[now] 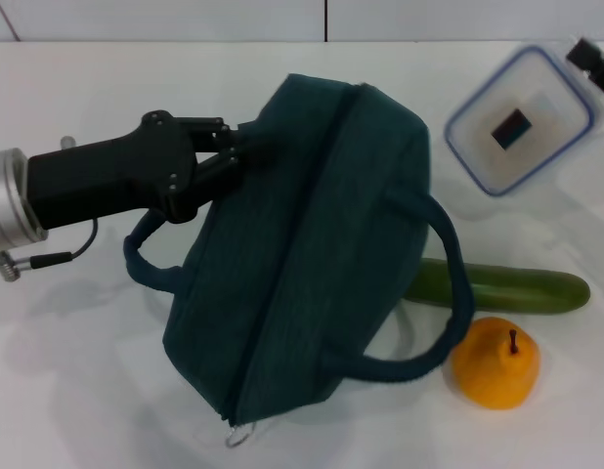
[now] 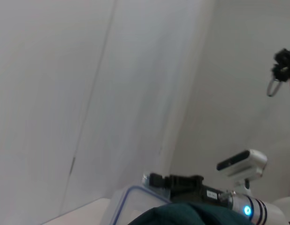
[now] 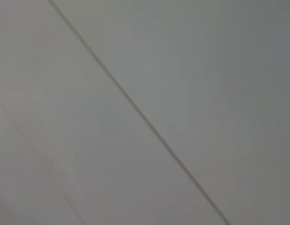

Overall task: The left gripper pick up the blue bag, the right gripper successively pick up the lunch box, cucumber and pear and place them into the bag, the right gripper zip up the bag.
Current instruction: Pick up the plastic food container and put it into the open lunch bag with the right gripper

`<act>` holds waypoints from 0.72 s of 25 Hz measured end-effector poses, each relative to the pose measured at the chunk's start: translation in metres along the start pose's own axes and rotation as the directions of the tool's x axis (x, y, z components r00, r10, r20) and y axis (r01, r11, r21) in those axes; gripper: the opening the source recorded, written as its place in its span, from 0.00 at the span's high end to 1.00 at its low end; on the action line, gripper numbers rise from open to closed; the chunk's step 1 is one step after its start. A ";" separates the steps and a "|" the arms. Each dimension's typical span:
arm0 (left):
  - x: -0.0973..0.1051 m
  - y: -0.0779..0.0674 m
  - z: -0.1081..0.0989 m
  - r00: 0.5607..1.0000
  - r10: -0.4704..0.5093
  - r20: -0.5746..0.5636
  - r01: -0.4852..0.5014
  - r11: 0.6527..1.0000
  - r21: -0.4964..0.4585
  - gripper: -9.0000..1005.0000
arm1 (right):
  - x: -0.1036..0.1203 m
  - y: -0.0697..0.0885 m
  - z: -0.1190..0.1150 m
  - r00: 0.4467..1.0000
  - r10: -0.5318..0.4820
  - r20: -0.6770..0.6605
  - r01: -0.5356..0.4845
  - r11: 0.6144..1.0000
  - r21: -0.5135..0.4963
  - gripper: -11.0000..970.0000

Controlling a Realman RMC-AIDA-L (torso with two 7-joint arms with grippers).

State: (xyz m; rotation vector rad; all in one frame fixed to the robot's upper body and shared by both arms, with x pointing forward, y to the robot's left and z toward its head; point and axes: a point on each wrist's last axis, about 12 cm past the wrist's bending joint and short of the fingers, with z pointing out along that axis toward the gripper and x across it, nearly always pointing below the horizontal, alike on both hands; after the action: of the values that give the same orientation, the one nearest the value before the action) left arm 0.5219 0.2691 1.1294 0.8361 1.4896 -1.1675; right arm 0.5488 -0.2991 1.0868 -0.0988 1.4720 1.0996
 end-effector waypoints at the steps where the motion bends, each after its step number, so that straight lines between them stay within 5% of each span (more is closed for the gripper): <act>1: -0.001 0.000 0.001 1.000 -0.001 -0.001 0.001 1.000 0.006 0.86 | -0.005 0.002 0.003 1.000 -0.002 0.006 0.002 1.000 -0.030 0.89; 7: 0.002 0.005 0.011 0.999 -0.028 -0.016 0.028 1.000 -0.009 0.86 | -0.030 0.023 0.030 0.997 -0.053 0.063 0.065 0.976 -0.206 0.89; 18: 0.006 0.014 0.033 0.997 -0.033 -0.076 0.031 0.999 -0.022 0.86 | -0.059 0.081 0.119 0.995 -0.088 0.052 0.102 0.848 -0.519 0.89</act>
State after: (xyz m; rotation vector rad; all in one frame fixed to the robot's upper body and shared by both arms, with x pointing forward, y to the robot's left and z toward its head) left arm 0.5428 0.2408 1.1197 0.8534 1.5799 -1.1525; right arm 0.6005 -0.2076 1.2013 -0.5333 1.0953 1.3897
